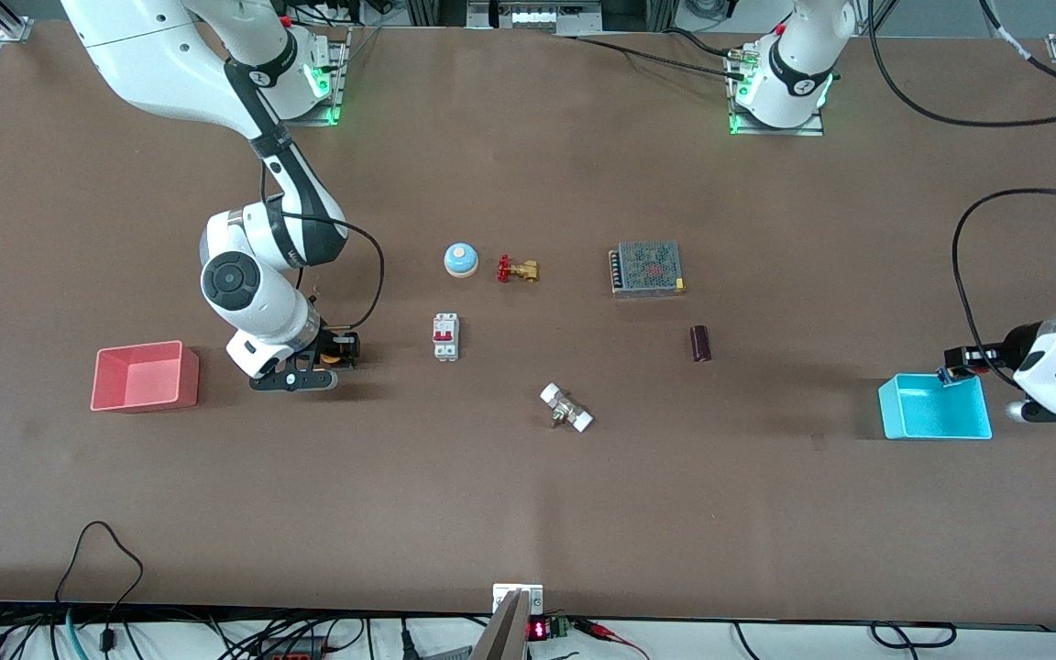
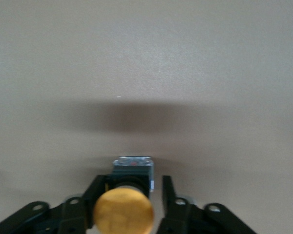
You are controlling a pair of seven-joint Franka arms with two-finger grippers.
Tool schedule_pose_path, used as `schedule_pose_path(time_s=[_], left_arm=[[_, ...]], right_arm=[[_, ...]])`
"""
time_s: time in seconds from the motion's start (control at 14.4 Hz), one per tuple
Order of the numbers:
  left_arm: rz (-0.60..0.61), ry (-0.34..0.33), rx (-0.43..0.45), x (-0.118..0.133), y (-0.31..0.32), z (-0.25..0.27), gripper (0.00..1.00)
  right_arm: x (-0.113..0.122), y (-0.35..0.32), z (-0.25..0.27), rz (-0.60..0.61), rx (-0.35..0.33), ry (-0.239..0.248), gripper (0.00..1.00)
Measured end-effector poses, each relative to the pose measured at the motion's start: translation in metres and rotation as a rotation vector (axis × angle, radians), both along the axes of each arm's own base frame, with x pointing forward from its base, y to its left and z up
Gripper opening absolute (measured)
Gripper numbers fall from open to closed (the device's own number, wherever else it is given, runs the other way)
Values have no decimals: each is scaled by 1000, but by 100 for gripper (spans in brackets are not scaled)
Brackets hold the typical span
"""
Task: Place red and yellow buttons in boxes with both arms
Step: 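Carry the red button to the cyan box while the right gripper carries yellow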
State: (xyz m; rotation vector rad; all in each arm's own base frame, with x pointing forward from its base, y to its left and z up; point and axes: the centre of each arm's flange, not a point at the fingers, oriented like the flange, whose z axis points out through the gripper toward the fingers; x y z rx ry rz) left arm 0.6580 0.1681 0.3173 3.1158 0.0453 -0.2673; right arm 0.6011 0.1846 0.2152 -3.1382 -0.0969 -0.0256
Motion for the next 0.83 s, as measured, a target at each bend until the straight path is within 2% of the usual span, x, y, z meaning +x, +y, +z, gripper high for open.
schedule_pose_path(time_s=[0.07,0.14,0.35,0.49,0.62,0.83], left_arm=[[-2,3,-2,5,3,-9,35],[-4,3,-3,10,4,-15,35],[-8,-7,-5,24,6,-25,35],[-13,-21,-3,32,6,-25,35],[-34,-34,-4,39,6,-24,35],[-46,-10,-13,38,8,-40,35]], right_arm=[[0,1,0,3,-1,0,38],[0,1,-1,4,-2,0,37],[0,1,0,4,-2,0,37],[7,-6,9,1,-1,-19,37],[19,-30,44,5,-5,-36,37],[32,-116,126,28,-30,-18,37]])
